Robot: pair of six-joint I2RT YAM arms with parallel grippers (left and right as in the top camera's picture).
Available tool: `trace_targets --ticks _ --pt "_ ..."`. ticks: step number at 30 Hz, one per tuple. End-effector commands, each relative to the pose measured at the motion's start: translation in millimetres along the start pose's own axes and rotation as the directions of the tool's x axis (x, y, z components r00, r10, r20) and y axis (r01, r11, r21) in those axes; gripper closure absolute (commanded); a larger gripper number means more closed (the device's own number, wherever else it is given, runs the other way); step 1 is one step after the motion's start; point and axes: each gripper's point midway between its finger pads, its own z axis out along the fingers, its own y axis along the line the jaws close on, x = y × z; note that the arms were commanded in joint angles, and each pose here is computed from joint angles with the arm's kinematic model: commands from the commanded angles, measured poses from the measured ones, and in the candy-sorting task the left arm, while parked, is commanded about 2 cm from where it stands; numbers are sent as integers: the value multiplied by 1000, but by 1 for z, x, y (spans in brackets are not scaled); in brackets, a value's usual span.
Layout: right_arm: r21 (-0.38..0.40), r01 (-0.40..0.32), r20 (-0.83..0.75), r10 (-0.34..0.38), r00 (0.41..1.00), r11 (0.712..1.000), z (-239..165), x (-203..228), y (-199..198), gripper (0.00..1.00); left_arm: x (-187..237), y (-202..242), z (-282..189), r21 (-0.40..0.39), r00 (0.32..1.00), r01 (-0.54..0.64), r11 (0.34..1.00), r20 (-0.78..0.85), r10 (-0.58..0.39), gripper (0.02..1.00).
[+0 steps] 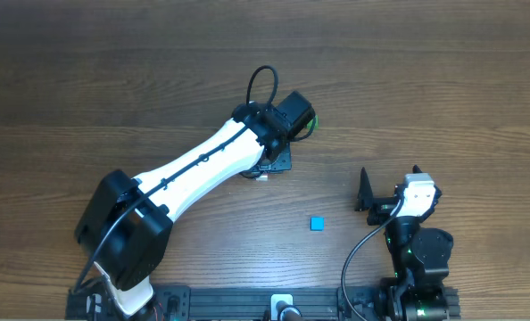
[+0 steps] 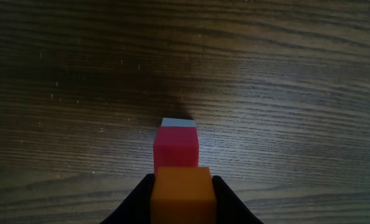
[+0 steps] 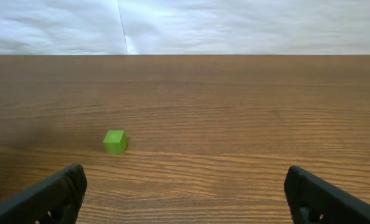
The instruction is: Stack Cubes
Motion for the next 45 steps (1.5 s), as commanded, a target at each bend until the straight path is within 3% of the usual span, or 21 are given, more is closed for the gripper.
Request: trace_targets --ticks 1,45 --pt "6 -3 -2 3 1000 1000 0 2 -1 7 -2 0 1 2 1000 22 1000 -6 -22 976" --pt "6 -3 -2 3 1000 1000 0 2 -1 9 0 14 13 -48 998 53 997 -15 -54 978"
